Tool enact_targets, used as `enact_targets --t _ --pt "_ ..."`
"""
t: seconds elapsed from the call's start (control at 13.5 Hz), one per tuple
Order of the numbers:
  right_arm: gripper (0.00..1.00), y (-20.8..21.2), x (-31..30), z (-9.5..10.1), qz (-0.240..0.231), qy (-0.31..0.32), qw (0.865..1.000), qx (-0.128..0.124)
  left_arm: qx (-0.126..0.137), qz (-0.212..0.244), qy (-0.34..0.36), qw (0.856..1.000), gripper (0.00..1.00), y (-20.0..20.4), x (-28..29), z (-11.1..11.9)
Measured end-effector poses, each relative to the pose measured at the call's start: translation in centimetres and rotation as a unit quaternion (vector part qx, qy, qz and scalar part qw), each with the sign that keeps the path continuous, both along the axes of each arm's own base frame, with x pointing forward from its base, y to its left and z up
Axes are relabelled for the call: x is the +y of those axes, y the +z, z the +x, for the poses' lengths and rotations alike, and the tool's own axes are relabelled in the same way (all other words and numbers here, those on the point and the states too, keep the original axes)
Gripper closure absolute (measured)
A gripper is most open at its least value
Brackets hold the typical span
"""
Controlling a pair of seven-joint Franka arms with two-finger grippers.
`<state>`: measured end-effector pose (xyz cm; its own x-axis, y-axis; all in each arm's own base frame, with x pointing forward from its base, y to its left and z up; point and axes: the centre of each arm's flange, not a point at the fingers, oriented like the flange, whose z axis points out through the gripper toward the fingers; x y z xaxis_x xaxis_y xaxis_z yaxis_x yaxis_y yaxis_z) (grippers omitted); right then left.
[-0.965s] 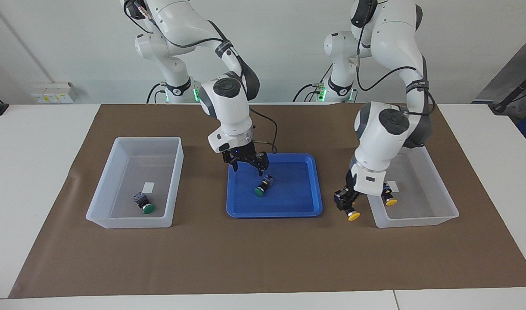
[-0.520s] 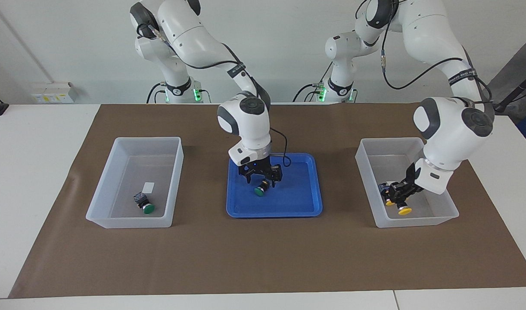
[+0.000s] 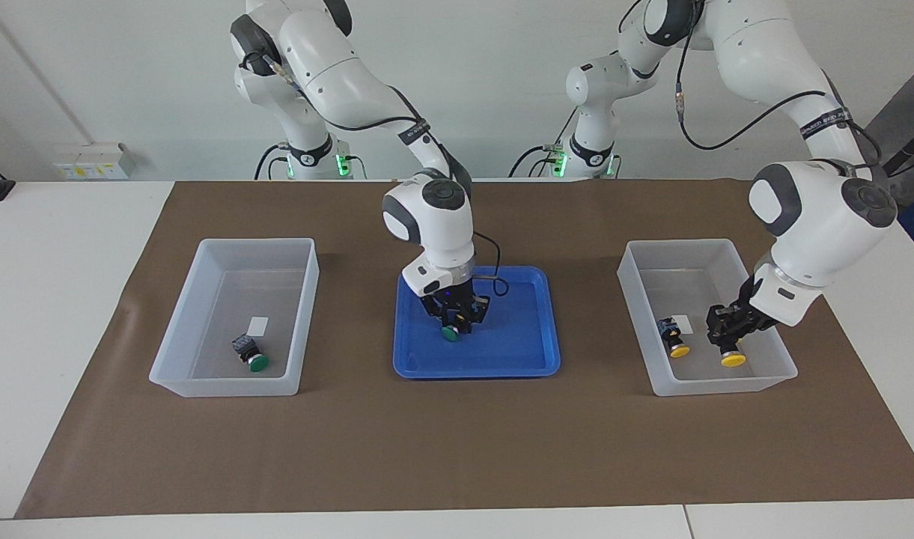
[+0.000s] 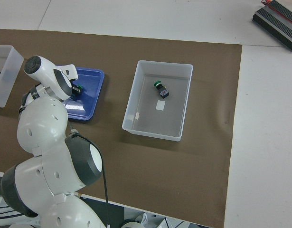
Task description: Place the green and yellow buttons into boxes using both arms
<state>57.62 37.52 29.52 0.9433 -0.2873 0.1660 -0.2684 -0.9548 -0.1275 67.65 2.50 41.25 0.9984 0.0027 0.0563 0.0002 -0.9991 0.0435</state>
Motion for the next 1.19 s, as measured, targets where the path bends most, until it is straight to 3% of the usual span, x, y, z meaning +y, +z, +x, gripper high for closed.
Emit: enact_targets --t 0.07,0.3,0.59,0.89,1.19 --pt "0.67 0.3 -0.2 0.3 0.001 -0.003 1.0 -0.002 0.0 0.004 0.0 1.0 0.57 -1.1 0.1 -0.7" --pt "0.67 3.2 -3.2 2.4 -0.005 -0.029 1.0 -0.013 -0.01 0.009 0.018 1.0 0.57 -5.0 2.6 -3.4" --pt "0.67 11.9 -13.1 5.3 -0.054 -0.019 0.998 -0.026 -0.014 0.011 0.027 0.999 0.57 -6.8 3.9 -5.1" --pt "0.67 16.9 -25.4 5.5 -0.126 0.07 0.989 0.009 -0.029 0.01 0.026 0.999 0.57 -8.6 3.4 -6.1" --pt "0.67 13.8 -34.1 2.7 -0.136 0.142 0.978 0.072 -0.045 0.008 0.032 0.998 0.57 -10.0 3.1 -6.7"
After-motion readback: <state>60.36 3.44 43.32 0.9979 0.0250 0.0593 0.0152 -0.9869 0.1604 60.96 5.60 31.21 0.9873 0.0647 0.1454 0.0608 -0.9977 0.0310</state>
